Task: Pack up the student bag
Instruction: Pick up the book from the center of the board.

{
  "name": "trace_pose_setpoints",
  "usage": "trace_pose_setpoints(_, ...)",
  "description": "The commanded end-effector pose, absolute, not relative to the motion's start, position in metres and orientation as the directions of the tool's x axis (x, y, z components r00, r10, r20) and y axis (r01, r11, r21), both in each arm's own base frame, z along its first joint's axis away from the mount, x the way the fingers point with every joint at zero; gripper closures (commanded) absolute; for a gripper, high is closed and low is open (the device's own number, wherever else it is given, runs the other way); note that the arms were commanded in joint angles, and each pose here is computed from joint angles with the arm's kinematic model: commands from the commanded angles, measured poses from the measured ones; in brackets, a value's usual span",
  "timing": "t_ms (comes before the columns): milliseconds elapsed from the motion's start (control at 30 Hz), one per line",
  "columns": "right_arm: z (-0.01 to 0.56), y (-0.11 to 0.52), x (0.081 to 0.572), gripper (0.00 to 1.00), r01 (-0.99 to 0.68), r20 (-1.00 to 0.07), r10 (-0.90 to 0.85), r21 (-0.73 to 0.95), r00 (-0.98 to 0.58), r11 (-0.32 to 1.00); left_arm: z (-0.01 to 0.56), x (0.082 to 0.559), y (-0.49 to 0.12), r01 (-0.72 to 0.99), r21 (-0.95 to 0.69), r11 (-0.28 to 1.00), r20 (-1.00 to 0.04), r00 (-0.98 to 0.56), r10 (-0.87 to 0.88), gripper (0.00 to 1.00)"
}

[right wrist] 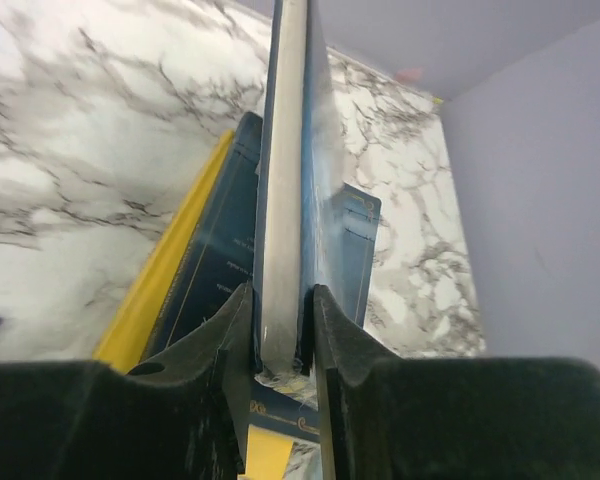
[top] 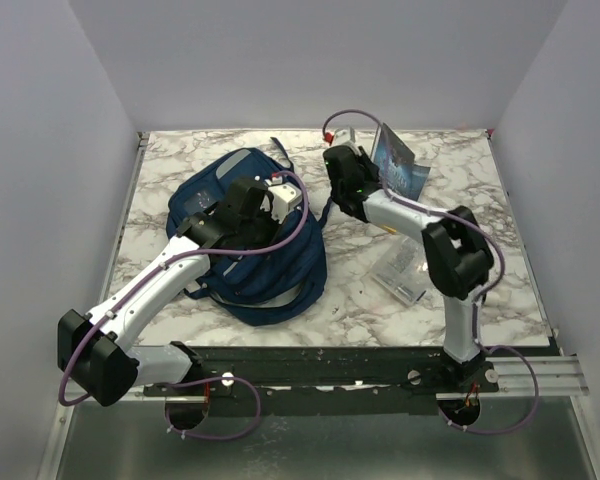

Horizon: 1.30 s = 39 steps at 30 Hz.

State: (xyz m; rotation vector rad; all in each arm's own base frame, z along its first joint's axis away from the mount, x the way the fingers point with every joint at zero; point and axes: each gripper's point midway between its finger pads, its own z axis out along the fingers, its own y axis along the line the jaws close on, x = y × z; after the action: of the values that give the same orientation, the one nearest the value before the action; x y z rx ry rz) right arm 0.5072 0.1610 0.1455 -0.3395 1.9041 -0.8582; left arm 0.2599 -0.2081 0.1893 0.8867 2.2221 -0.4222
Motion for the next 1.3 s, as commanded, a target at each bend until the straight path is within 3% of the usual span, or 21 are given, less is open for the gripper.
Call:
trace_pose_setpoints(0,0.201,0.188,0.483,1.00,0.102,-0.903,-0.279,-0.327,-0.328,0.939,0.218,0.273,-0.216,0.691,-0.029,0.722,-0.774,-0.472,0.421,1.00)
trace_pose_setpoints(167,0.207,0.174,0.457,1.00,0.147,-0.965,-0.102,-0.140,-0.241,0.979,0.217,0.271,-0.219,0.701,-0.048,0.712,-0.772,-0.478,0.419,1.00)
trace_pose_setpoints(533,0.158,0.135,0.421,0.98,0.233,-0.976,-0.047,-0.098,-0.212,0.968,0.216,0.271,-0.219,0.698,-0.048,0.714,-0.770,-0.481,0.419,1.00)
trace_pose_setpoints(733,0.153,0.123,0.413,0.82,0.263,-0.985,-0.011,-0.056,-0.171,0.963,0.217,0.271,-0.219,0.699,-0.048,0.713,-0.772,-0.479,0.418,1.00)
trace_pose_setpoints(900,0.144,0.109,0.426,0.48,0.329,-0.989,0.003,-0.047,-0.148,0.943,0.219,0.270,-0.220,0.702,-0.051,0.711,-0.776,-0.476,0.415,1.00)
trace_pose_setpoints(967,0.133,0.097,0.444,0.43,0.364,-0.991,0.007,-0.042,-0.134,0.930,0.219,0.270,-0.220,0.701,-0.053,0.711,-0.776,-0.476,0.413,1.00)
trace_pose_setpoints(1033,0.123,0.092,0.465,0.50,0.373,-0.988,-0.008,-0.065,-0.153,0.925,0.219,0.269,-0.221,0.705,-0.058,0.707,-0.776,-0.478,0.412,1.00)
trace_pose_setpoints(1133,0.149,0.093,0.469,0.82,0.362,-0.997,-0.009,-0.037,-0.078,0.932,0.217,0.270,-0.219,0.702,-0.049,0.711,-0.773,-0.478,0.418,1.00)
trace_pose_setpoints(1200,0.157,0.094,0.470,0.94,0.361,-0.995,0.014,-0.021,-0.095,0.932,0.219,0.270,-0.218,0.699,-0.043,0.714,-0.776,-0.474,0.417,1.00)
trace_pose_setpoints(1267,0.168,0.092,0.463,1.00,0.349,-0.998,0.043,0.022,-0.053,0.937,0.220,0.270,-0.219,0.701,-0.047,0.712,-0.780,-0.471,0.412,1.00)
